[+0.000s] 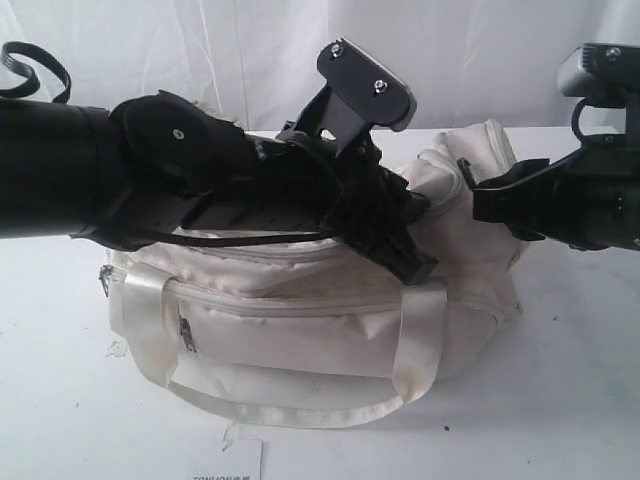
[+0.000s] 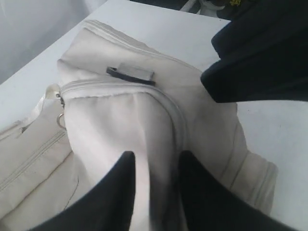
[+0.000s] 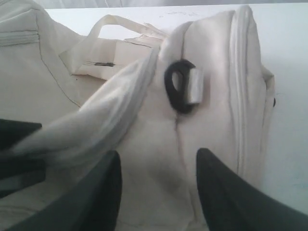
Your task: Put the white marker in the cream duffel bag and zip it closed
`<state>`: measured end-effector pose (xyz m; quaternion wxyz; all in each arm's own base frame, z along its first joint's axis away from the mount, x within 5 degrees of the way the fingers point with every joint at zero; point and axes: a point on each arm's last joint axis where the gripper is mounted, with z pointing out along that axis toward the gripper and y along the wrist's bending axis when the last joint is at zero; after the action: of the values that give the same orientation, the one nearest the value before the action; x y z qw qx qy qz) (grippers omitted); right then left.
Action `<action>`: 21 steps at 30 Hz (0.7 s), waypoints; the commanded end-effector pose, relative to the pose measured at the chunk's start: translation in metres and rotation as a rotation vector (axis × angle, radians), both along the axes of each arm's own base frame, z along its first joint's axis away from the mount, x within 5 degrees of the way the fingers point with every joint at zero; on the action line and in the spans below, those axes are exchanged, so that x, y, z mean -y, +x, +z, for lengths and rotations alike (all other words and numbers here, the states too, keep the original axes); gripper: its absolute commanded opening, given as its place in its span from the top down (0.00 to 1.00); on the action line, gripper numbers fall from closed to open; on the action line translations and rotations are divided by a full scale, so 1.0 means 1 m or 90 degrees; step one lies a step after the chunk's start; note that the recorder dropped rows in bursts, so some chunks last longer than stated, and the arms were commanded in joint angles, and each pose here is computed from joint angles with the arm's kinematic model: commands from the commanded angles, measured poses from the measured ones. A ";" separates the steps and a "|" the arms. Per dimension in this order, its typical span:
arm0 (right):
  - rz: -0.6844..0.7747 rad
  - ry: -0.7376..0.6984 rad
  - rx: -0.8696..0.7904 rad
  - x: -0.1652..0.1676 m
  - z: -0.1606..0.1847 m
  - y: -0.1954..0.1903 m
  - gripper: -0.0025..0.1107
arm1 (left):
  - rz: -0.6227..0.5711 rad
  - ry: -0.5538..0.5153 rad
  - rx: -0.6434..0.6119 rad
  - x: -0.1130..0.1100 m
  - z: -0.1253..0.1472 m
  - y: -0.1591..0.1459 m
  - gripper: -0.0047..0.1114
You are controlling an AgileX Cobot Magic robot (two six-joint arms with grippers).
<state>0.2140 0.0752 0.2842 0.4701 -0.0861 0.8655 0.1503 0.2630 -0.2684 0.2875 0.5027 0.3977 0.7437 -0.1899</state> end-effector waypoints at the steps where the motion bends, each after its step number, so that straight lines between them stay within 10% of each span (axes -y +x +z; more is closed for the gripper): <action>1: -0.007 0.001 0.004 0.001 -0.001 0.001 0.57 | 0.014 -0.037 -0.024 0.000 0.007 -0.001 0.57; 12: -0.002 0.001 0.001 0.003 -0.001 -0.005 0.57 | 0.010 -0.083 0.045 -0.024 0.052 -0.024 0.58; 21: -0.015 0.012 0.052 0.005 0.010 -0.007 0.57 | 0.176 -0.072 0.061 -0.106 0.042 -0.015 0.58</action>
<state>0.2057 0.0726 0.2909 0.4854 -0.0853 0.8564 0.1537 0.2423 -0.1840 0.3330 0.5760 0.3129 0.7384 -0.1580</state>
